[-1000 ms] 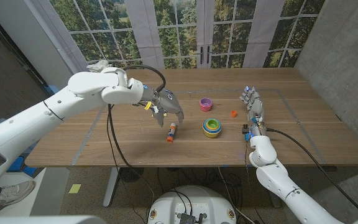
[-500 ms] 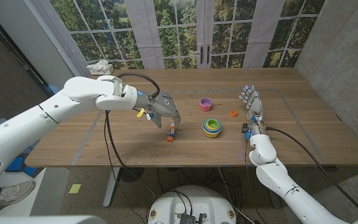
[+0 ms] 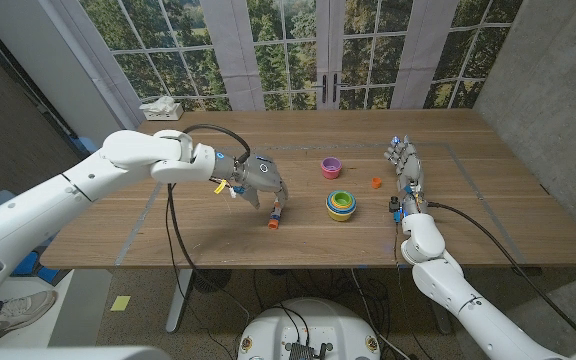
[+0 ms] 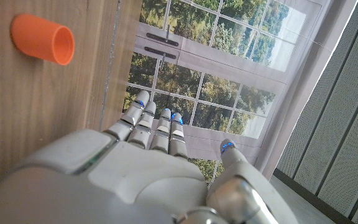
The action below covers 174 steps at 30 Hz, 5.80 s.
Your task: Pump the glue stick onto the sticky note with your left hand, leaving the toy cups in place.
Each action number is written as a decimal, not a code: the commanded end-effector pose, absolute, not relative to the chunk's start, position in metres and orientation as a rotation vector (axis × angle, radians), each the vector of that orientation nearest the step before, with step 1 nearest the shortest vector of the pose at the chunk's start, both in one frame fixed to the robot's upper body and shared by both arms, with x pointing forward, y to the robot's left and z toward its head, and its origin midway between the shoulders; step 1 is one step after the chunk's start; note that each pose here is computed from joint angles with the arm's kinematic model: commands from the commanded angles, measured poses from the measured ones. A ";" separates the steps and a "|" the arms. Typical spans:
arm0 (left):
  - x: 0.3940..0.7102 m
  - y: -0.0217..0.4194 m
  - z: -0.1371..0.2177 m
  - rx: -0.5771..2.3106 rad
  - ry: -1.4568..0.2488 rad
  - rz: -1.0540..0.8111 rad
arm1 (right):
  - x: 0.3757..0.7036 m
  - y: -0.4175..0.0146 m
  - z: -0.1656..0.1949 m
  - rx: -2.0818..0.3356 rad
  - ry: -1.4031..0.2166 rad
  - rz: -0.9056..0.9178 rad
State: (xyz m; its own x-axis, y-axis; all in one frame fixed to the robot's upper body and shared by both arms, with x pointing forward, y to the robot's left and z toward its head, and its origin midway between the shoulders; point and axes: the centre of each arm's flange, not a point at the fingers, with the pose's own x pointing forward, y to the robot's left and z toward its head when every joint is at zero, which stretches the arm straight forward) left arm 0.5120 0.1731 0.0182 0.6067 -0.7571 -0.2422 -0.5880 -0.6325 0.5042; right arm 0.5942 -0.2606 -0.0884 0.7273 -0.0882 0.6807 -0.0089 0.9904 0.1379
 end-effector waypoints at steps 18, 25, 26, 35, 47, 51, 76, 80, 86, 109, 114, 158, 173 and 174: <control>0.548 0.179 0.003 2.335 -1.097 -0.690 | 0.596 -0.260 -0.078 0.101 -0.751 -0.057; 0.551 0.178 -0.002 2.318 -1.105 -0.696 | 0.597 -0.259 -0.077 0.102 -0.747 -0.058; 0.552 0.179 -0.004 2.317 -1.118 -0.693 | 0.597 -0.259 -0.077 0.103 -0.747 -0.056; 0.556 0.180 -0.015 2.302 -1.127 -0.685 | 0.594 -0.260 -0.075 0.089 -0.750 -0.060; 0.561 0.183 -0.028 2.262 -1.158 -0.641 | 0.589 -0.258 -0.072 0.060 -0.764 -0.068; 0.562 0.183 -0.033 2.256 -1.146 -0.649 | 0.587 -0.258 -0.071 0.046 -0.767 -0.077; 0.575 0.192 -0.065 2.154 -1.182 -0.587 | 0.580 -0.261 -0.063 0.011 -0.769 -0.084; 0.578 0.192 -0.066 2.154 -1.170 -0.582 | 0.579 -0.262 -0.063 0.011 -0.773 -0.091; 0.582 0.191 -0.067 2.159 -1.140 -0.587 | 0.577 -0.263 -0.062 -0.002 -0.776 -0.103; 0.577 0.180 -0.049 2.030 -1.119 -0.402 | 0.576 -0.262 -0.067 -0.009 -0.775 -0.108; 0.575 0.181 -0.042 1.961 -1.123 -0.313 | 0.575 -0.260 -0.066 -0.021 -0.782 -0.102; 0.538 0.173 0.003 1.537 -0.943 0.070 | 0.572 -0.258 -0.059 -0.094 -0.792 -0.010; 0.524 0.183 -0.001 1.276 -0.851 0.223 | 0.570 -0.257 -0.052 -0.167 -0.770 0.044; 0.523 0.183 -0.001 1.253 -0.846 0.228 | 0.569 -0.257 -0.052 -0.172 -0.768 0.045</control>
State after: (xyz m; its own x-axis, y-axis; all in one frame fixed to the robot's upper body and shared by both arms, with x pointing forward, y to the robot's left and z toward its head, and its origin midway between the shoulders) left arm 0.5324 0.1728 0.0018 0.6646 -0.4421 0.6024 -0.5877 0.1885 0.7868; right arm 0.5726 -0.2566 -0.0557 0.7102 0.0528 0.7021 0.0366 0.9931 -0.1117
